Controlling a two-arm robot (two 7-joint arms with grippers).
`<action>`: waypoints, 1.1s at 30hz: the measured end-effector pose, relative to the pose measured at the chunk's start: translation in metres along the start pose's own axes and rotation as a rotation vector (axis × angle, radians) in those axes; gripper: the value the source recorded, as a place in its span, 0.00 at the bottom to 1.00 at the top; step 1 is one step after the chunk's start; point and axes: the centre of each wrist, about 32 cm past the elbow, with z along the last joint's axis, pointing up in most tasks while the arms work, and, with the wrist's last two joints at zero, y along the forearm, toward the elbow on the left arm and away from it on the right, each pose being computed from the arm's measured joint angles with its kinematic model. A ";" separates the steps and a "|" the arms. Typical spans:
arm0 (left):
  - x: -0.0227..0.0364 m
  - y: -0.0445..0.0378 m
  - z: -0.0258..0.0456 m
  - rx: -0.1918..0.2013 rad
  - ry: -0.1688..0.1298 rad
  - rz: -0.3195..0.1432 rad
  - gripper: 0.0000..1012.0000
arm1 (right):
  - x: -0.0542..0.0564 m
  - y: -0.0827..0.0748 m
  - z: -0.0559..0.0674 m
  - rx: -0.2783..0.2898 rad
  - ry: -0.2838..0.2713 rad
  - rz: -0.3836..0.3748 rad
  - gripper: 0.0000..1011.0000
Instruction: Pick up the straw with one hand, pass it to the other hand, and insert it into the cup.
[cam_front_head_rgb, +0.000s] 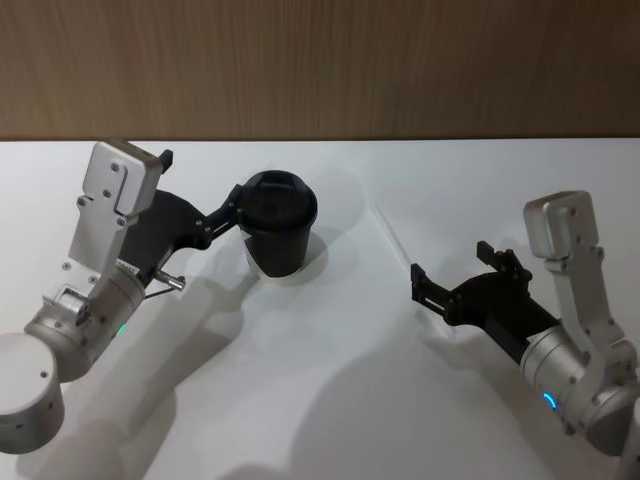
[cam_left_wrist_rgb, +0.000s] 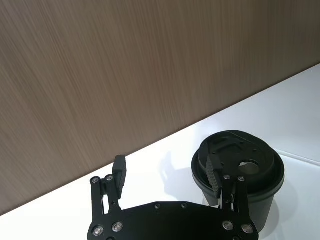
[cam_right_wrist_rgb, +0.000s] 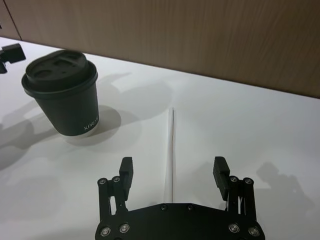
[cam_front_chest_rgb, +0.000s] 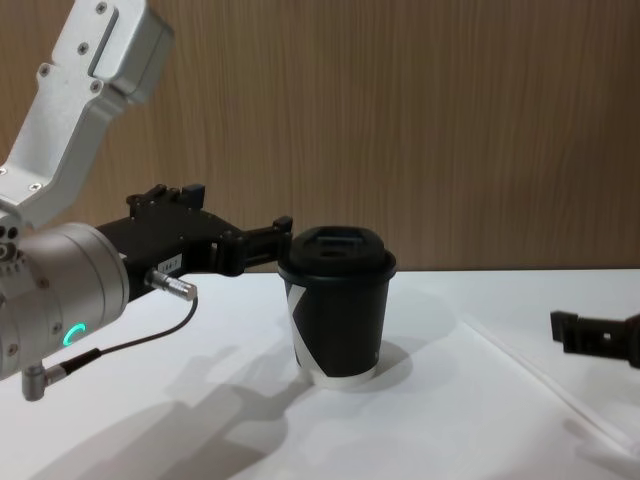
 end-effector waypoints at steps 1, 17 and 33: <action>0.0000 0.0000 0.0000 0.000 0.000 0.000 0.99 | 0.000 0.000 -0.001 -0.004 0.002 0.000 0.99; 0.0000 0.0000 0.0000 0.000 0.000 0.000 0.99 | 0.003 0.012 -0.013 -0.068 0.035 0.012 0.99; 0.0000 0.0000 0.0000 0.000 0.000 0.000 0.99 | 0.013 0.021 -0.024 -0.094 0.048 0.025 0.99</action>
